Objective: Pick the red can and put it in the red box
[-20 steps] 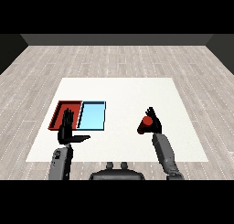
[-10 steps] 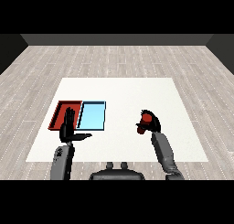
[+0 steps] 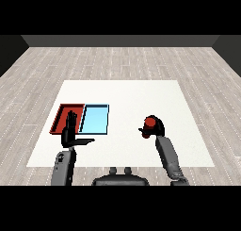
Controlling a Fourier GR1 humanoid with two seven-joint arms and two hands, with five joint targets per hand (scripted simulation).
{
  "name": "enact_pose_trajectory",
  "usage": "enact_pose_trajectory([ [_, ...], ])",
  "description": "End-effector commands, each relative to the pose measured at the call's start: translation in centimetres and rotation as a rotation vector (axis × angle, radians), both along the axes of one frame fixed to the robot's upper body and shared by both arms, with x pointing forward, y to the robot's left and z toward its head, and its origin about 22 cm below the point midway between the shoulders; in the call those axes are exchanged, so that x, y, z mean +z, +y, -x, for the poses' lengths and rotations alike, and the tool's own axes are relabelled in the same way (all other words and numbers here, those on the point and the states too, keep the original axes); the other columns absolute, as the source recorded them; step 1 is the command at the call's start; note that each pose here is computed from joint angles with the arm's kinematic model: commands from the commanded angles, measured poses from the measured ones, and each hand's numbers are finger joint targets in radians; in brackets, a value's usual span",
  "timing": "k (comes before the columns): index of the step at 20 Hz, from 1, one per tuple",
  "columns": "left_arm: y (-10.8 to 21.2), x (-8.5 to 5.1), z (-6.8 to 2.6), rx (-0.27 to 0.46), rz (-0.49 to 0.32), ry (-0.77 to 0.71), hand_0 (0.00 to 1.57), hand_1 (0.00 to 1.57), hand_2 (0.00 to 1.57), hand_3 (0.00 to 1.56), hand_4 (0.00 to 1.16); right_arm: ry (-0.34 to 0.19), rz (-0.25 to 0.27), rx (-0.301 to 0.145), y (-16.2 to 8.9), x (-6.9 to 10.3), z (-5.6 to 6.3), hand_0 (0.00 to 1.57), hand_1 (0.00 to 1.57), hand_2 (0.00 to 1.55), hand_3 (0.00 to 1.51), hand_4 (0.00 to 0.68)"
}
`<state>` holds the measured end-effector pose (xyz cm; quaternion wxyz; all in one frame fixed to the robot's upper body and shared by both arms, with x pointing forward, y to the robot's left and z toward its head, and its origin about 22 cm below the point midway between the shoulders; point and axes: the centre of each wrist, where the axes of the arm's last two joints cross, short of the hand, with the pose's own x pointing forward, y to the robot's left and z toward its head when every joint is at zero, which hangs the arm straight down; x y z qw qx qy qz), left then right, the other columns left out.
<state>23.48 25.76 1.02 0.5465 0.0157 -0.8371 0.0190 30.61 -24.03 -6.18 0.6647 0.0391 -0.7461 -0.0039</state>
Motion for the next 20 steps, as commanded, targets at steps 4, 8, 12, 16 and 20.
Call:
enact_pose_trajectory([
  [4,-2.3,1.3,-0.34,-0.046,0.019,0.010,0.00,0.00,0.00,0.00,0.00,-0.068,0.008,-0.021,-0.1,0.4,1.7,1.46,1.46,1.45,1.41,0.661],
  [8,-1.3,-0.4,-0.26,-0.020,-0.009,0.043,0.00,0.00,0.00,0.00,0.00,-0.116,0.014,0.011,0.8,3.8,2.4,1.43,1.43,1.44,1.40,0.656],
  [12,-4.0,-1.2,-0.76,-0.104,-0.020,0.059,0.00,0.00,0.00,0.00,0.00,-0.161,0.001,0.021,0.4,3.3,2.5,1.45,1.45,1.45,1.41,0.647],
  [16,-5.4,0.5,-1.37,-0.176,-0.024,0.075,0.00,0.00,0.00,0.00,0.00,-0.179,-0.028,-0.011,1.1,7.4,2.0,1.43,1.43,1.45,1.42,0.653],
  [20,-9.0,0.8,-2.51,-0.237,-0.006,0.109,0.00,0.00,0.00,0.00,0.00,-0.209,-0.047,0.008,1.6,6.3,2.8,1.43,1.43,1.44,1.42,0.649],
])
